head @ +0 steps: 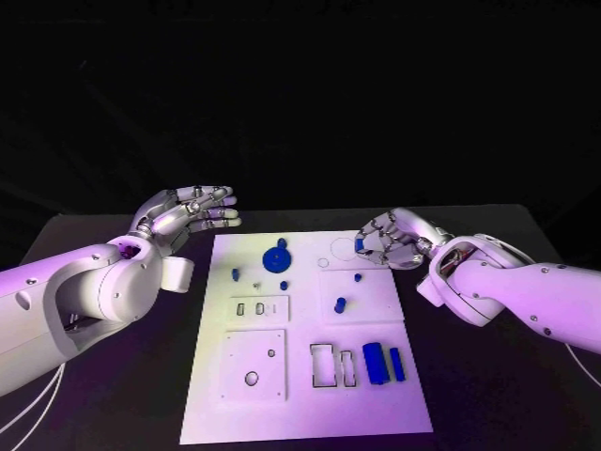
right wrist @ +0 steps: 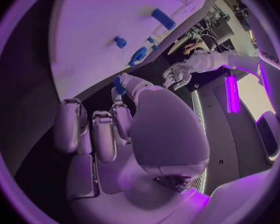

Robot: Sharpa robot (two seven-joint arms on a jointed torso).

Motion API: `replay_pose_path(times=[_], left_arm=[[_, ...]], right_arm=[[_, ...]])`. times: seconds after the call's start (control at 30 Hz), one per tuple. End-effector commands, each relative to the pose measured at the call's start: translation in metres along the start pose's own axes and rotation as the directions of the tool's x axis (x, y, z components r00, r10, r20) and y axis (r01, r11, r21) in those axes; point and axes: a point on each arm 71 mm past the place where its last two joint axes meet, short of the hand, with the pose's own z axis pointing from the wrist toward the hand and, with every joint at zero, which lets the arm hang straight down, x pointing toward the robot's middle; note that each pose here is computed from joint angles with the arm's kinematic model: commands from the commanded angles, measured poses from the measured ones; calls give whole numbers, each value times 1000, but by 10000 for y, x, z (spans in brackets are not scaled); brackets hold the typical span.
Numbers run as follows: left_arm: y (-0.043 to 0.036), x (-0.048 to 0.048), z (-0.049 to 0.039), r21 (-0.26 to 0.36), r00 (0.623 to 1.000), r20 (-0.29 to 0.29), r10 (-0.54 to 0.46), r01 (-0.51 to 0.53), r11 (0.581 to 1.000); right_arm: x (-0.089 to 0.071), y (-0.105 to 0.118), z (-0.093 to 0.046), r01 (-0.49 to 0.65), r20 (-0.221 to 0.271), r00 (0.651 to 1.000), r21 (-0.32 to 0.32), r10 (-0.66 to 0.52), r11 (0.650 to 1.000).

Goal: Assemble the parts on the task board

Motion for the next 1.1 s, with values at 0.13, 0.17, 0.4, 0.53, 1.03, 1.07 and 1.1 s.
replay_pose_path(times=[0.13, 0.17, 0.4, 0.53, 1.03, 1.07, 1.1], left_arm=[[13, 34, 21, -2, 1000, -22, -11, 11, 1000], [16, 35, 24, -3, 1000, -22, -11, 11, 1000], [40, 34, 49, -8, 1000, -20, -12, 11, 1000], [49, 29, 55, -11, 1000, -18, -11, 11, 1000], [62, 46, 69, -15, 1000, -22, -12, 12, 1000], [62, 47, 70, -15, 1000, -22, -13, 12, 1000], [63, 48, 70, -16, 1000, -22, -13, 12, 1000]], right_arm=[[238, 302, 107, -20, -34, 999, 10, 21, 1000], [290, 358, 128, -24, -43, 999, 6, 24, 1000], [635, 709, 260, -28, -95, 995, -23, 26, 999], [799, 870, 289, 10, -98, 995, -66, -16, 998], [1396, 1107, 313, 45, -180, 982, -97, -62, 994], [1405, 1103, 311, 46, -182, 981, -94, -63, 994], [1417, 1098, 309, 48, -185, 981, -90, -64, 995]])
